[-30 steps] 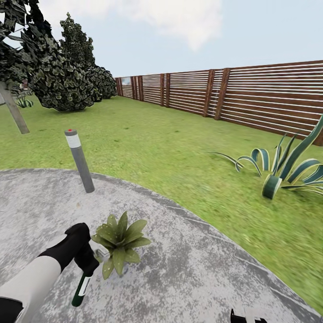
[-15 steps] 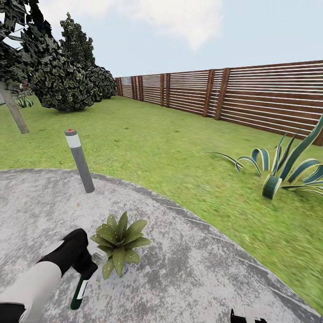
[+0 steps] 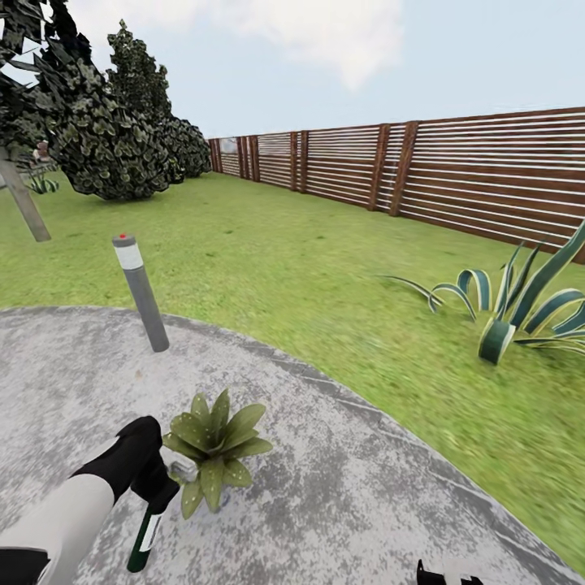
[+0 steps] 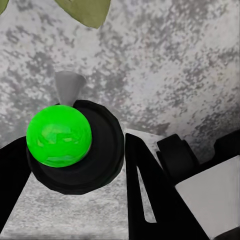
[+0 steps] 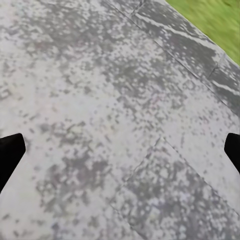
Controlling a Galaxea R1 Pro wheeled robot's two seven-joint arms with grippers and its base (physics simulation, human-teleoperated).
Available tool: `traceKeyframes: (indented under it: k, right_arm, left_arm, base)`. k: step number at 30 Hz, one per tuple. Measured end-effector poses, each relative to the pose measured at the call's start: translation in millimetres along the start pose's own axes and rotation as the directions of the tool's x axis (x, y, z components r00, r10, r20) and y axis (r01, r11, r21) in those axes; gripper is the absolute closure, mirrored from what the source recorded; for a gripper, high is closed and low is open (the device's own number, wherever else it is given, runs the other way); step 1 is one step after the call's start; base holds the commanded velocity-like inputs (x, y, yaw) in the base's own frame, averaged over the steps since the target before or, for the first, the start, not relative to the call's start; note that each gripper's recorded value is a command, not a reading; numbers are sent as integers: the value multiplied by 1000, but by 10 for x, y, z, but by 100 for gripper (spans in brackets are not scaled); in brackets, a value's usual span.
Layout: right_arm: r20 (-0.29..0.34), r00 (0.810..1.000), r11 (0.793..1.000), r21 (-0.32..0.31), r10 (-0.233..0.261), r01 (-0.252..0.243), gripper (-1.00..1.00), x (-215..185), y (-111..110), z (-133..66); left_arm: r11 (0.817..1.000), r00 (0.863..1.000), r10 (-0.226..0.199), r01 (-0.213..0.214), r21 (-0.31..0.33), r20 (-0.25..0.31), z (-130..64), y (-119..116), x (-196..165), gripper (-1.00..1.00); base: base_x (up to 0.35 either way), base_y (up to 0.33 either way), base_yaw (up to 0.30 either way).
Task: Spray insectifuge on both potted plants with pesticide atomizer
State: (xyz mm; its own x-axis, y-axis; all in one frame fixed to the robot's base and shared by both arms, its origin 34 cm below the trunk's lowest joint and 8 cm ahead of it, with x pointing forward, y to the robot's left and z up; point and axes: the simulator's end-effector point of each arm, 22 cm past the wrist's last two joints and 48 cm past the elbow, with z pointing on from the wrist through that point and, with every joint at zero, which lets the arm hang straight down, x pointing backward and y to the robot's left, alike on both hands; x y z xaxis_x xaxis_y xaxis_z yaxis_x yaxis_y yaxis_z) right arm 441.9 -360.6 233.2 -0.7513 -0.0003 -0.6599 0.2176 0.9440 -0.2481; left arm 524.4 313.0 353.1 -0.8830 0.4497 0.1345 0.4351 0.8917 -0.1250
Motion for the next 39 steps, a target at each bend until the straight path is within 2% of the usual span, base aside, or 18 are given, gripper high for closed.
traceKeyframes:
  k: [5, 11, 16, 19, 21, 24, 27, 30, 34, 36, 39]
  right_arm:
    - [-2, 1000, 1000, 2, -1, 1, -100, 8, -11, 4]
    - [-2, 1000, 1000, 2, -1, 1, -100, 10, -13, 3]
    - [-2, 1000, 1000, 2, -1, 1, -100, 12, -14, 3]
    - [-2, 1000, 1000, 2, -1, 1, -100, 12, -14, 3]
    - [-2, 1000, 1000, 2, -1, 1, -100, 12, -14, 3]
    - [-3, 1000, 1000, 2, -2, 2, -100, 13, -14, 3]
    - [-2, 1000, 1000, 2, -2, 2, -100, 10, -12, 3]
    - [-3, 1000, 1000, 2, -2, 2, -100, 14, -14, 2]
    - [-3, 1000, 1000, 2, -1, 1, -100, 13, -15, 3]
    - [-3, 1000, 1000, 2, -1, 1, -100, 12, -14, 3]
    - [-3, 1000, 1000, 4, -2, 2, -100, 13, -26, 4]
  left_arm:
    - [1000, 998, -19, 20, 12, -55, 179, 5, 259, 100]
    - [999, 996, -49, 48, -13, -76, 179, 272, 494, 100]
    - [999, 998, -39, 38, -13, -55, 135, 207, 365, 100]
    - [1000, 999, -13, 14, 12, -43, 163, -23, 214, 100]
    - [1000, 999, -3, 4, 10, -43, 165, -53, 188, 100]
    - [1000, 999, -12, 12, -5, -50, 149, 76, 264, 100]
    - [998, 997, -49, 46, -47, -68, 90, 442, 508, 100]
    - [997, 996, -59, 56, -51, -71, 80, 495, 555, 100]
    - [998, 997, -49, 47, -32, -61, 103, 373, 469, 100]
    - [999, 998, -30, 29, -15, -52, 124, 221, 356, 100]
    - [999, 999, 24, -23, 23, -33, 159, -155, 105, 100]
  base:
    - [2, 0, 0]
    - [0, 0, 0]
    - [0, 0, 0]
    - [0, 0, 0]
    - [0, 0, 0]
    - [0, 0, 0]
    - [0, 0, 0]
    - [0, 0, 0]
    - [0, 0, 0]
    - [0, 0, 0]
    - [0, 0, 0]
